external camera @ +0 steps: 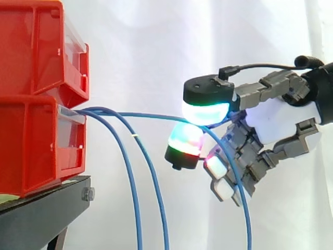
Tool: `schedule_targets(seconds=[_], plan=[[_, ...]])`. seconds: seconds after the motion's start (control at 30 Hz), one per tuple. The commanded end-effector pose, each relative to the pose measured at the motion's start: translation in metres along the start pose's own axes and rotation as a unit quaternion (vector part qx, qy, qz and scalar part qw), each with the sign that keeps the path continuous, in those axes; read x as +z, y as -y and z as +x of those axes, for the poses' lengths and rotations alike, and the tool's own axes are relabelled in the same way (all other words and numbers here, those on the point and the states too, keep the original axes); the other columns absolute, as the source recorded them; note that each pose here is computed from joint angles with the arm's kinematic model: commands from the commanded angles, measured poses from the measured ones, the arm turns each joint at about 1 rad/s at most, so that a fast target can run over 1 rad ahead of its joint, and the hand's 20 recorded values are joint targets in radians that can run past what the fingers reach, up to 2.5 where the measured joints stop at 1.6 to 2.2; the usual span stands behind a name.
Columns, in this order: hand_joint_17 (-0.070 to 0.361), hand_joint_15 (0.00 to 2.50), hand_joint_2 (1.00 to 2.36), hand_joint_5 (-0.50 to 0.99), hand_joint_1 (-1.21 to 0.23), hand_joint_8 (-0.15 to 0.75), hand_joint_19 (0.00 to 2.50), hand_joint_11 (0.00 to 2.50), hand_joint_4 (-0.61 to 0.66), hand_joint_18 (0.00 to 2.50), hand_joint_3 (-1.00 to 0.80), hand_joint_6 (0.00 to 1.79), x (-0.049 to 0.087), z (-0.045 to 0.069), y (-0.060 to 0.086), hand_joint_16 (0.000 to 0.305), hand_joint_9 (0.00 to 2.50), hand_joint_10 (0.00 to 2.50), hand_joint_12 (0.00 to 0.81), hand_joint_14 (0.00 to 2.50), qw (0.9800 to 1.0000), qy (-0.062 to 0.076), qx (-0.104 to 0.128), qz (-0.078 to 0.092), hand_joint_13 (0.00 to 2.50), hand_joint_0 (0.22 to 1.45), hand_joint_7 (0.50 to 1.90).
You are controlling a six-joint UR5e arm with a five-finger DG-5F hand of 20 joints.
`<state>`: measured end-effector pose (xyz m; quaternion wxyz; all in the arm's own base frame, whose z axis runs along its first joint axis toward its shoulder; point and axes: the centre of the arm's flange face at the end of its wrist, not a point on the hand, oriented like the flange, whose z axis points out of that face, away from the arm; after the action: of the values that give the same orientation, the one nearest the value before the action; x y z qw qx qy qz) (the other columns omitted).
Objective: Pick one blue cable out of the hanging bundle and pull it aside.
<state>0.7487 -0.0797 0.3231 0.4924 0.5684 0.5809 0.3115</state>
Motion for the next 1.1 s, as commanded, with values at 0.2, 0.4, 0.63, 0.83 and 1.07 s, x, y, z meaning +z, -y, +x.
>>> schedule_targets(seconds=[0.2,0.4,0.63,0.83,1.07], plan=[[0.118,0.33,1.00,-0.01,-0.86,0.302,0.37,0.29,-0.19,0.74,-0.02,0.88,-0.008,0.011,0.005,0.052,0.92,0.01,0.358,0.01,0.9991,-0.012,0.024,0.034,0.74,0.59,1.06],[0.121,0.32,1.04,-0.01,-0.86,0.308,0.35,0.27,-0.19,0.70,-0.03,0.87,-0.010,0.017,0.020,0.054,0.88,0.01,0.362,0.01,0.9977,-0.016,0.039,0.053,0.71,0.58,1.06],[0.122,0.33,1.06,-0.01,-0.86,0.308,0.35,0.26,-0.19,0.69,-0.03,0.87,-0.011,0.022,0.029,0.054,0.88,0.01,0.364,0.01,0.9958,-0.018,0.064,0.063,0.71,0.58,1.06],[0.124,0.34,1.10,-0.01,-0.86,0.311,0.36,0.26,-0.19,0.69,-0.04,0.87,-0.012,0.025,0.042,0.055,0.89,0.01,0.365,0.01,0.9946,-0.020,0.067,0.076,0.72,0.57,1.06],[0.126,0.34,1.12,-0.01,-0.86,0.311,0.36,0.25,-0.19,0.70,-0.04,0.87,-0.011,0.029,0.062,0.056,0.89,0.01,0.367,0.01,0.9933,-0.020,0.074,0.086,0.73,0.56,1.07]])
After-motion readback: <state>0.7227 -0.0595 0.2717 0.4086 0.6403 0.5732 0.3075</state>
